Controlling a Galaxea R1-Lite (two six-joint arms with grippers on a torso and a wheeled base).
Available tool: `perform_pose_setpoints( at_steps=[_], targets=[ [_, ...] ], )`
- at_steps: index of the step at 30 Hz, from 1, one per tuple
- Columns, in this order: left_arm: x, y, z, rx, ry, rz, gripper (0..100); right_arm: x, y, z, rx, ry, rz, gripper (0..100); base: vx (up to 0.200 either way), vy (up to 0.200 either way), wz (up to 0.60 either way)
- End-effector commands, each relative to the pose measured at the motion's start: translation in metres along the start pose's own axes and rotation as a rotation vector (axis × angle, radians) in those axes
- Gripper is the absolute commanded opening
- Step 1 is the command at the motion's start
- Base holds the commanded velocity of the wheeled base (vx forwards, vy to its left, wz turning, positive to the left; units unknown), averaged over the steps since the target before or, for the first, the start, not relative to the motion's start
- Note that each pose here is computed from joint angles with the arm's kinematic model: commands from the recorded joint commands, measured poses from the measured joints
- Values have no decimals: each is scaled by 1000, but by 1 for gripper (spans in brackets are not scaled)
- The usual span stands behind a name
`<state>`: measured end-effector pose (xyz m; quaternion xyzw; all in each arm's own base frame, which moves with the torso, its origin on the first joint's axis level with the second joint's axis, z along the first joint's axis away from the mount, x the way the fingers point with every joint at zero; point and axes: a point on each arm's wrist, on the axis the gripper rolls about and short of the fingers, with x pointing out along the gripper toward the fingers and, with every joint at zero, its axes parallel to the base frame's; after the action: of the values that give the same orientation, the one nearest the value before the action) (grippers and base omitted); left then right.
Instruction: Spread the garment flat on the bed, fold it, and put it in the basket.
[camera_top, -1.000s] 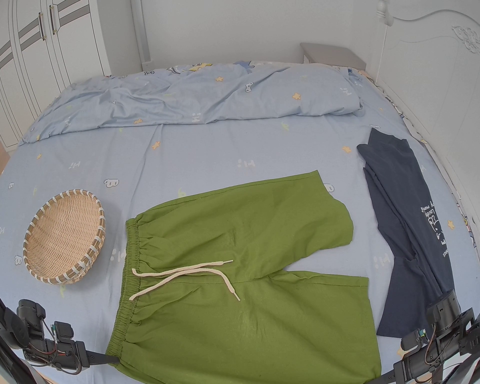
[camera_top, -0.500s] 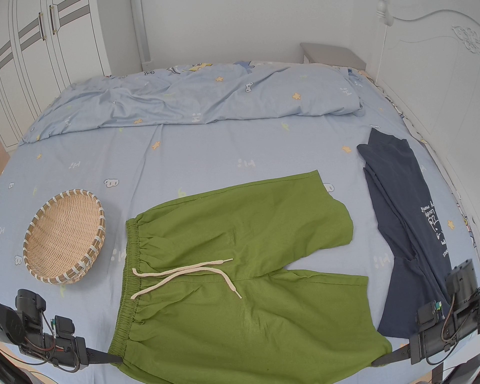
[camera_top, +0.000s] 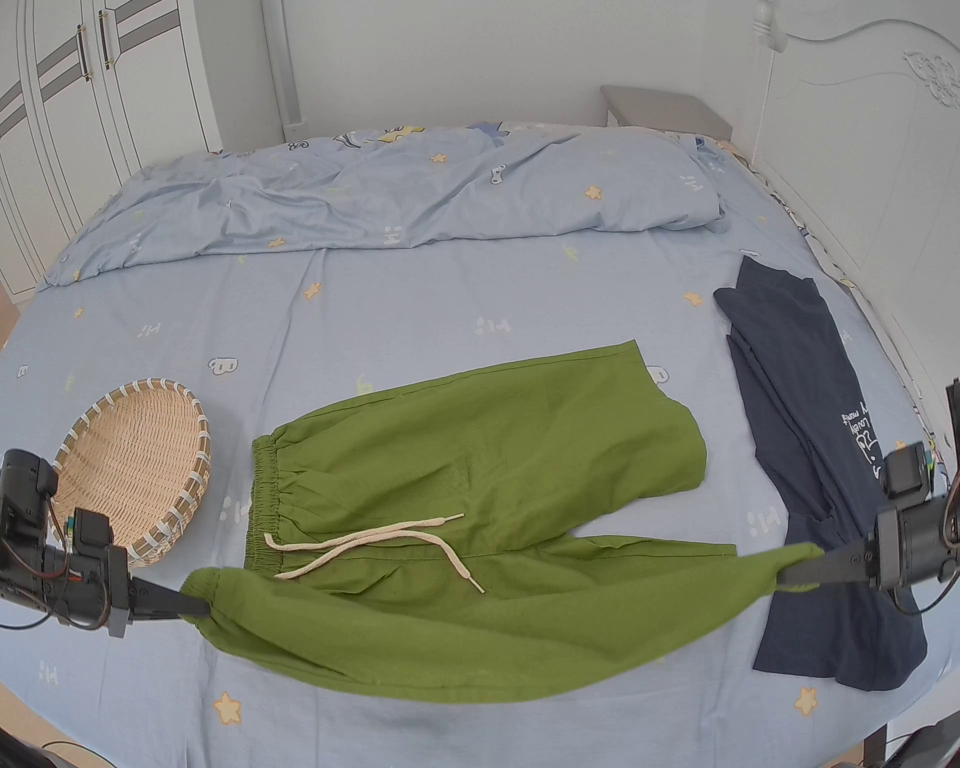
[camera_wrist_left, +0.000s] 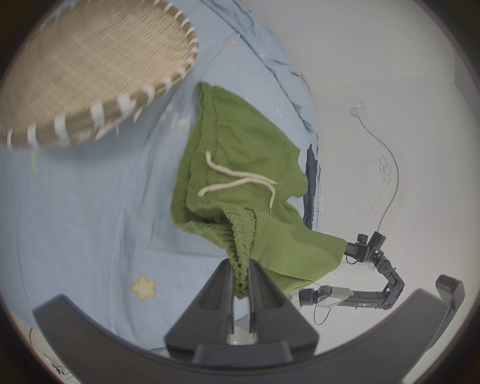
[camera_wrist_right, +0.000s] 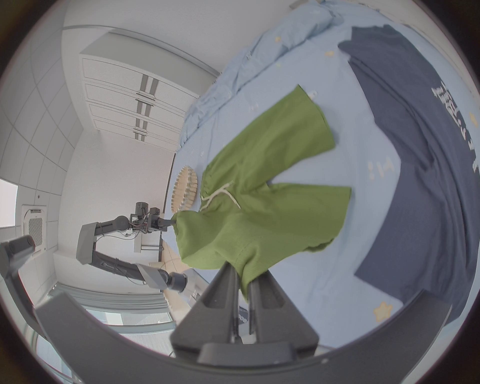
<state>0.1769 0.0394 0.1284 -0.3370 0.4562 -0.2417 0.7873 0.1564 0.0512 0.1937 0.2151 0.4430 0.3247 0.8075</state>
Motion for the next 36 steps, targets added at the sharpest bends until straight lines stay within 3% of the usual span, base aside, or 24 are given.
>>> perform_pose_setpoints(
  at_steps=[1,9,18,22,36],
  targets=[
    [1,-11,34,6,-13,-16,0,3,6,39,-17,-44,1,0,0,0,0],
    [9,-9,76,-24,-30,-24,0,13,13,88,-45,-81,10,0,0,0,0],
    [16,-11,118,4,-62,-35,0,29,15,138,-77,-121,21,0,0,0,0],
    [17,-17,125,-13,-58,-42,0,38,13,153,-86,-141,-1,0,0,0,0],
    [25,-6,145,-13,-70,-39,0,47,2,208,-133,-252,-8,0,0,0,0]
  ],
)
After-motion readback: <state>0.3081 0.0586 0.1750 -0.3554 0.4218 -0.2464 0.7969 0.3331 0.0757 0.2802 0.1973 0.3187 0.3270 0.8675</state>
